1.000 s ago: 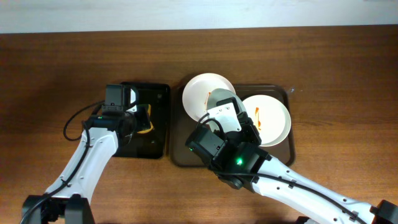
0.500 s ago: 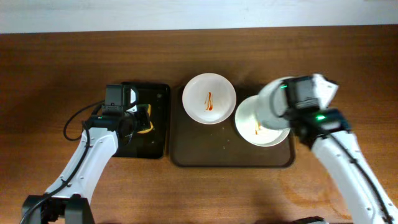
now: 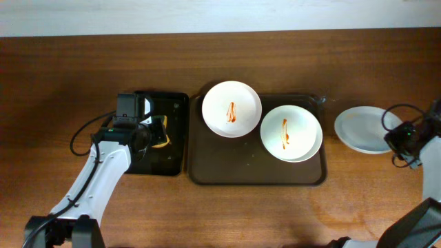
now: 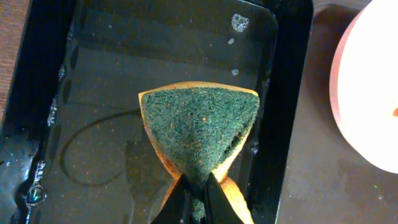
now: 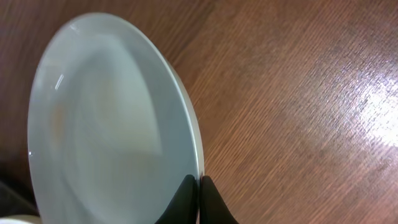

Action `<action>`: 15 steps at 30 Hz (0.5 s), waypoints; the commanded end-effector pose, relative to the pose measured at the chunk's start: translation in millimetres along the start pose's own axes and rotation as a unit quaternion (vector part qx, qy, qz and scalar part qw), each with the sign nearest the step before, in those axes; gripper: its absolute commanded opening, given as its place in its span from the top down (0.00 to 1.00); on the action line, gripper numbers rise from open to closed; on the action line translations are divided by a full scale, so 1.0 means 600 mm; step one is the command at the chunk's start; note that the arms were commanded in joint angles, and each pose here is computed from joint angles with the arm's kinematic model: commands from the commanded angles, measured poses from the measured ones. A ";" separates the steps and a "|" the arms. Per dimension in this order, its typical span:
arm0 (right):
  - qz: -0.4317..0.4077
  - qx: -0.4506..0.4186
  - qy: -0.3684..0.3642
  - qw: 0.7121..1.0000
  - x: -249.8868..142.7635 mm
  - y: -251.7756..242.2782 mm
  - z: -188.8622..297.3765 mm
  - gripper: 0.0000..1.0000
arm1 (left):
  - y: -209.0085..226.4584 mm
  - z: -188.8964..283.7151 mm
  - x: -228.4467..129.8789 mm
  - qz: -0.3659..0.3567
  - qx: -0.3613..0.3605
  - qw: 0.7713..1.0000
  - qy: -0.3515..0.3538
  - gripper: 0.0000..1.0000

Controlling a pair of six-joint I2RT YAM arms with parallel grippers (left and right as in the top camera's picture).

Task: Clean dirty plates on tray and stack at the side
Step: 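Lift the front plate with the right gripper and place it right of the tray, then move the right gripper to the rim of the back-left plate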

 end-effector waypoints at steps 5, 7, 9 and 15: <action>0.019 0.041 0.039 0.998 -0.004 0.015 -0.015 0.59 | 0.002 -0.001 -0.001 -0.006 0.000 1.000 0.001 1.00; 0.055 0.075 0.059 0.994 -0.019 0.037 -0.013 0.56 | 0.002 -0.001 -0.001 -0.006 0.000 1.000 0.001 1.00; 0.090 0.113 0.078 0.986 -0.038 0.061 -0.005 0.55 | 0.002 -0.001 -0.001 -0.006 0.000 1.000 0.000 1.00; 0.335 0.246 0.117 0.902 -0.187 0.199 0.066 0.55 | 0.002 -0.001 -0.001 -0.006 0.000 1.000 0.000 1.00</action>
Point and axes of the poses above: each gripper's point midway between its finger pads, its own z axis back along the fingers, its own y axis along the line the jaws close on, x = y × z, the point moved 7 cm from there along z, back along the fingers, and after that the axes turned 11 degrees about -z, right-handed, at the moved point
